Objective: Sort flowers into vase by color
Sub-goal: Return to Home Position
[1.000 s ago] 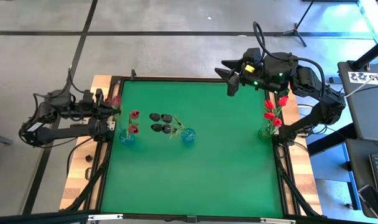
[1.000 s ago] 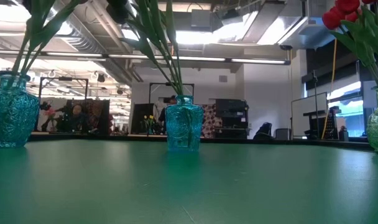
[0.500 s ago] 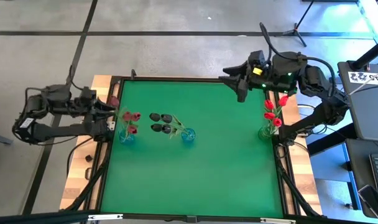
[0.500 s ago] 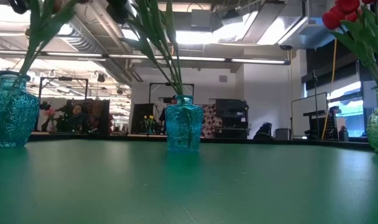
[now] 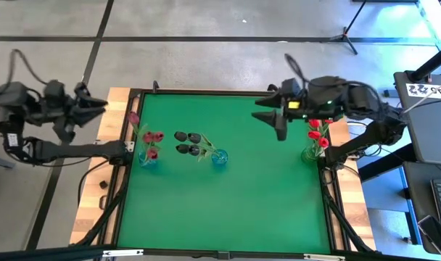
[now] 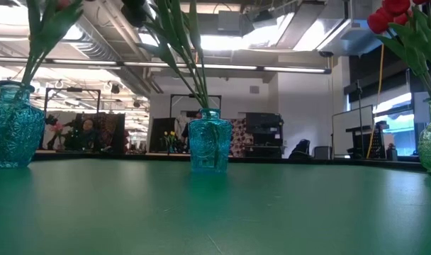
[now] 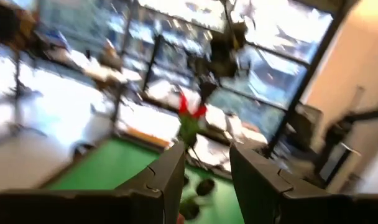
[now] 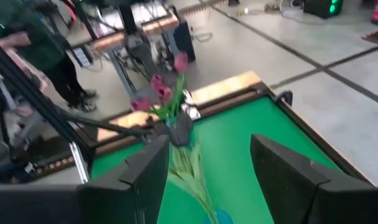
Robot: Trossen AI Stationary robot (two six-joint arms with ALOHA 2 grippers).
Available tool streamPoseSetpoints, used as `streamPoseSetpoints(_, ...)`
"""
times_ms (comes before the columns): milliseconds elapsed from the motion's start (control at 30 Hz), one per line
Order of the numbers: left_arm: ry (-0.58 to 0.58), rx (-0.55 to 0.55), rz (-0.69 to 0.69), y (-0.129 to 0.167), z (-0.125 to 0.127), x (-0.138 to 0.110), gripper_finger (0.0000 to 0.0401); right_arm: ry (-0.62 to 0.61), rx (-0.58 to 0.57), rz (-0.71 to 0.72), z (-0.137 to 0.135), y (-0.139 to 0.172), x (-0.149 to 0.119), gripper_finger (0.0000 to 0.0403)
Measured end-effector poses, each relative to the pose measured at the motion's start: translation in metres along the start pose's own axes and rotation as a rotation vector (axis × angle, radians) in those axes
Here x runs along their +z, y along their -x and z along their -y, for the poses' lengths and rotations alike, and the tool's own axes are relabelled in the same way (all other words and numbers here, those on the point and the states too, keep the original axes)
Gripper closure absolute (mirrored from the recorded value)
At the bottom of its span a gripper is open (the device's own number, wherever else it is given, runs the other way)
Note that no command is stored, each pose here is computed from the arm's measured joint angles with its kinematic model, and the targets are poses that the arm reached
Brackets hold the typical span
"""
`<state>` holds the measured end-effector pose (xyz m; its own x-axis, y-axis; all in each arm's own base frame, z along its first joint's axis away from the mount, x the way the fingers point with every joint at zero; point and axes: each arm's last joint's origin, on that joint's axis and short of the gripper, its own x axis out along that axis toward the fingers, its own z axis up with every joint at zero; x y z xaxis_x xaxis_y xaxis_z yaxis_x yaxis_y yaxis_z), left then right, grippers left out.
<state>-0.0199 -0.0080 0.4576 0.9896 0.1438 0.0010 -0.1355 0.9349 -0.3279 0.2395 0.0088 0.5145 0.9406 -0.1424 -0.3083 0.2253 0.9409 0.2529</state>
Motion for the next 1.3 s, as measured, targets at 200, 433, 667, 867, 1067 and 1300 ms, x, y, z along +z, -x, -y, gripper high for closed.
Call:
streamPoseSetpoints(200, -0.006, 0.081, 0.105, 0.017, 0.002, 0.010, 0.0277, 0.096, -0.038, -0.051, 0.012, -0.025, -0.016, 0.0178)
streamPoseSetpoints(433, -0.005, 0.026, 0.213, 0.026, 0.008, 0.022, 0.0277, 0.249, -0.128, 0.064, 0.032, -0.015, -0.006, 0.0194)
streamPoseSetpoints(667, -0.128, 0.021, 0.111, 0.008, 0.002, 0.009, 0.0277, 0.336, -0.120, 0.326, 0.042, 0.068, -0.013, 0.0265)
streamPoseSetpoints(867, -0.278, -0.046, 0.030, -0.011, -0.001, -0.004, 0.0277, 0.318, -0.042, 0.546, 0.059, 0.087, -0.069, 0.0318)
streamPoseSetpoints(1067, -0.329, -0.066, -0.004, -0.018, -0.004, -0.011, 0.0277, 0.180, 0.087, 0.695, 0.069, 0.096, -0.116, 0.0357)
streamPoseSetpoints(1300, -0.303, -0.092, -0.068, -0.037, -0.011, -0.029, 0.0277, 0.141, 0.281, 0.698, 0.054, 0.104, -0.134, 0.0396)
